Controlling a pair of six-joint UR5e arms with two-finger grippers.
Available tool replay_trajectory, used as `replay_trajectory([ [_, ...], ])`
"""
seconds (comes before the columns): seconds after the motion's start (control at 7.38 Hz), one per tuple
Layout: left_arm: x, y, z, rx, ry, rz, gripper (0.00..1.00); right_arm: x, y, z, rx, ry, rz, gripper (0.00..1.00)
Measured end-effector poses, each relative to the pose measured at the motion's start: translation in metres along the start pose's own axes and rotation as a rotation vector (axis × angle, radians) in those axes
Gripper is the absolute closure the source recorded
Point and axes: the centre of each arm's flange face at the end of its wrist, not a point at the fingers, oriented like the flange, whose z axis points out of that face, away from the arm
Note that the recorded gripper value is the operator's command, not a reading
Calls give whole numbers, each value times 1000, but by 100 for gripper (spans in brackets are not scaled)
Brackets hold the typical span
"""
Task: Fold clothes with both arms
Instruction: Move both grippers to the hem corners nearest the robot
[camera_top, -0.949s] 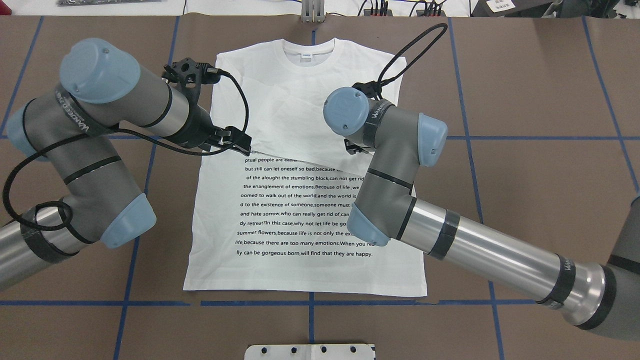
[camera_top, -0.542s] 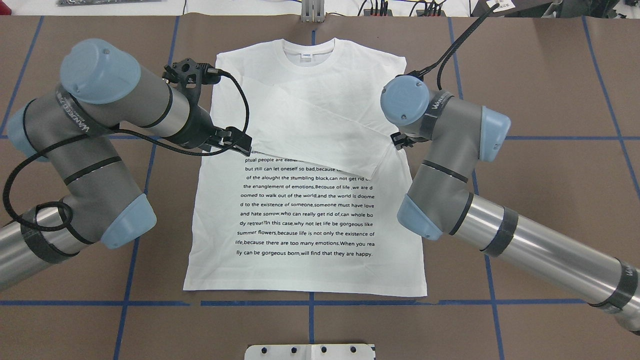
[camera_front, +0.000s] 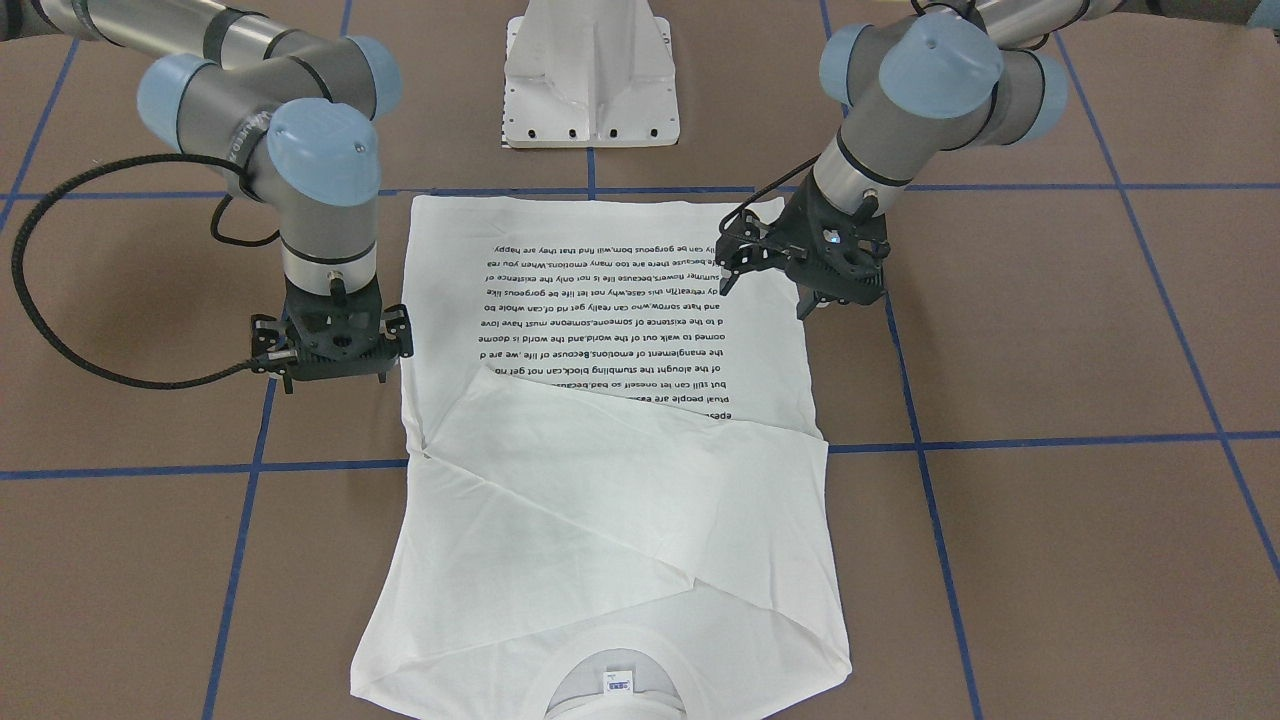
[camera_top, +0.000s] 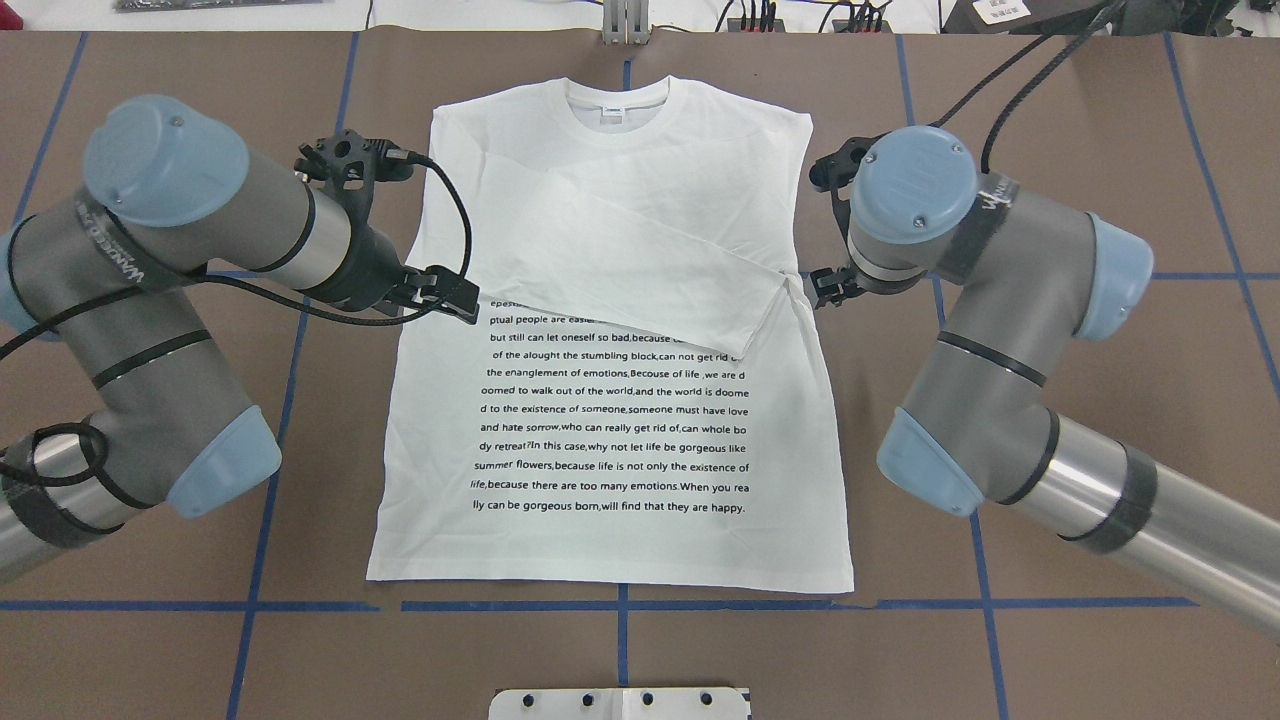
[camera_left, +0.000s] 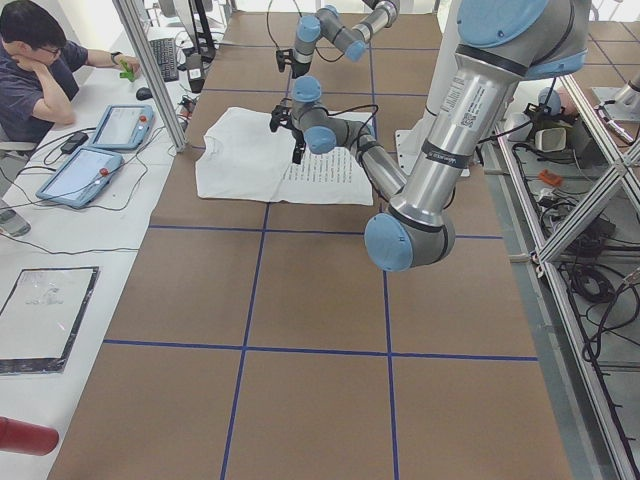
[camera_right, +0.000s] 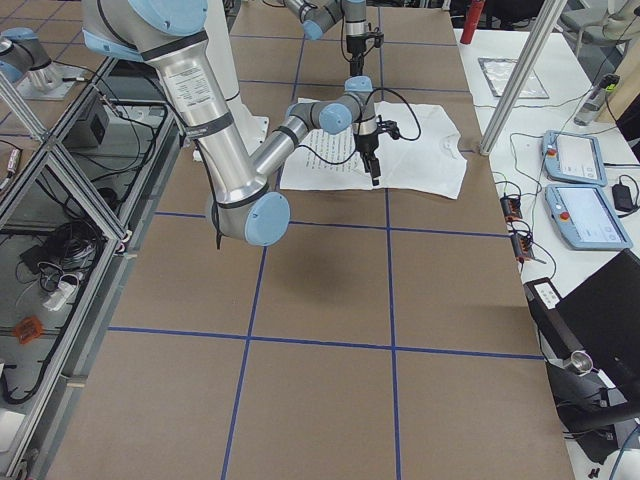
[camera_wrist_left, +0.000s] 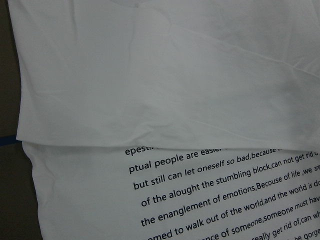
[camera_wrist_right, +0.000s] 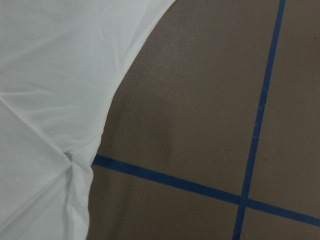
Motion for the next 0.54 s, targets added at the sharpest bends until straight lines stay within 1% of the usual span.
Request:
replay_trajectory([
  [0.27,-15,34,-9,-4,-10,-86,0,-10,68,-33,-11,-105,138,0],
  [0.41,-22,59,-12,-5,-22,-109,0,-21,107,-39,-5,-152,190,0],
  [0.54,-25,85,-12,-10,-31,-134,0,-32,144,-37,13,-185,228,0],
])
